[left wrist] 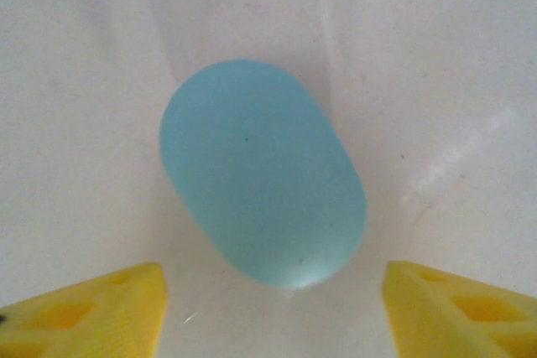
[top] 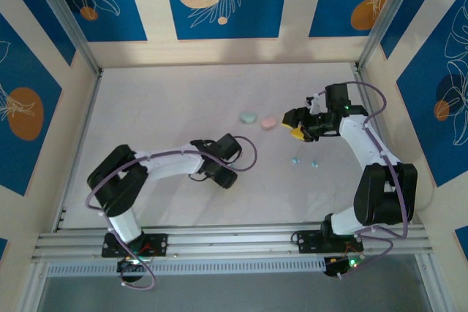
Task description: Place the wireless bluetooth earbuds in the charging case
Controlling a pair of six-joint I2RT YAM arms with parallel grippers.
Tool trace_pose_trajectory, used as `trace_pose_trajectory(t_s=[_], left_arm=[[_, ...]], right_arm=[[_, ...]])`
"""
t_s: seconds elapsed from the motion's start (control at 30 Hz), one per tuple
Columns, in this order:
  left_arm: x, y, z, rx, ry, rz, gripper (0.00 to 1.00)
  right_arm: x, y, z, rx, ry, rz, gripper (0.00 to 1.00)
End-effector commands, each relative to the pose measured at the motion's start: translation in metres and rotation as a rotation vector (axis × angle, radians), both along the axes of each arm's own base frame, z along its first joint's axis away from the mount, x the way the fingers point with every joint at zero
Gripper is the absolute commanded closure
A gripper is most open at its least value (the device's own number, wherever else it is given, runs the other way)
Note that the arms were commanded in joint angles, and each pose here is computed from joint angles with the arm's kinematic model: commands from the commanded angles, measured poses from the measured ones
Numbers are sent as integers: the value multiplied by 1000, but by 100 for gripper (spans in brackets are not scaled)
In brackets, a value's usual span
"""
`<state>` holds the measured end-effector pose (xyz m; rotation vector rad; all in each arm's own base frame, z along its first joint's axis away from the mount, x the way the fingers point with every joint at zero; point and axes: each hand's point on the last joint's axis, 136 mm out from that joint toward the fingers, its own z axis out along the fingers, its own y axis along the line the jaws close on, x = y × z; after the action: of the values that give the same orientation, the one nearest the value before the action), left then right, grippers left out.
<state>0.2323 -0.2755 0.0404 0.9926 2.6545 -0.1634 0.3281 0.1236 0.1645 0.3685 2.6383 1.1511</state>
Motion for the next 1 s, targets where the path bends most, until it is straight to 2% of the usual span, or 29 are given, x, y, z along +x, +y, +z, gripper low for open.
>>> trace_pose_trajectory(t_s=[0.0, 0.17, 0.3, 0.43, 0.53, 0.63, 0.83, 0.97], left_arm=[[4, -3, 28, -113, -60, -4, 23], [7, 2, 64, -293, -141, 68, 10], [18, 32, 90, -408, -233, 236, 8], [26, 73, 107, -487, -290, 416, 8], [30, 102, 112, -498, -310, 527, 7], [31, 116, 113, -506, -319, 571, 7], [34, 132, 107, -485, -317, 629, 7], [33, 144, 106, -456, -331, 664, 6]], right_arm=[[9, 15, 18, -22, -130, 101, 41], [11, 37, 23, -170, -334, 291, 41], [9, 62, 19, -253, -520, 480, 41], [-23, 101, 1, -333, -735, 867, 41], [-41, 117, -31, -460, -819, 1144, 41], [-50, 127, -54, -513, -862, 1365, 41], [-49, 158, -85, -498, -942, 1546, 40], [-42, 172, -109, -563, -961, 1585, 40]])
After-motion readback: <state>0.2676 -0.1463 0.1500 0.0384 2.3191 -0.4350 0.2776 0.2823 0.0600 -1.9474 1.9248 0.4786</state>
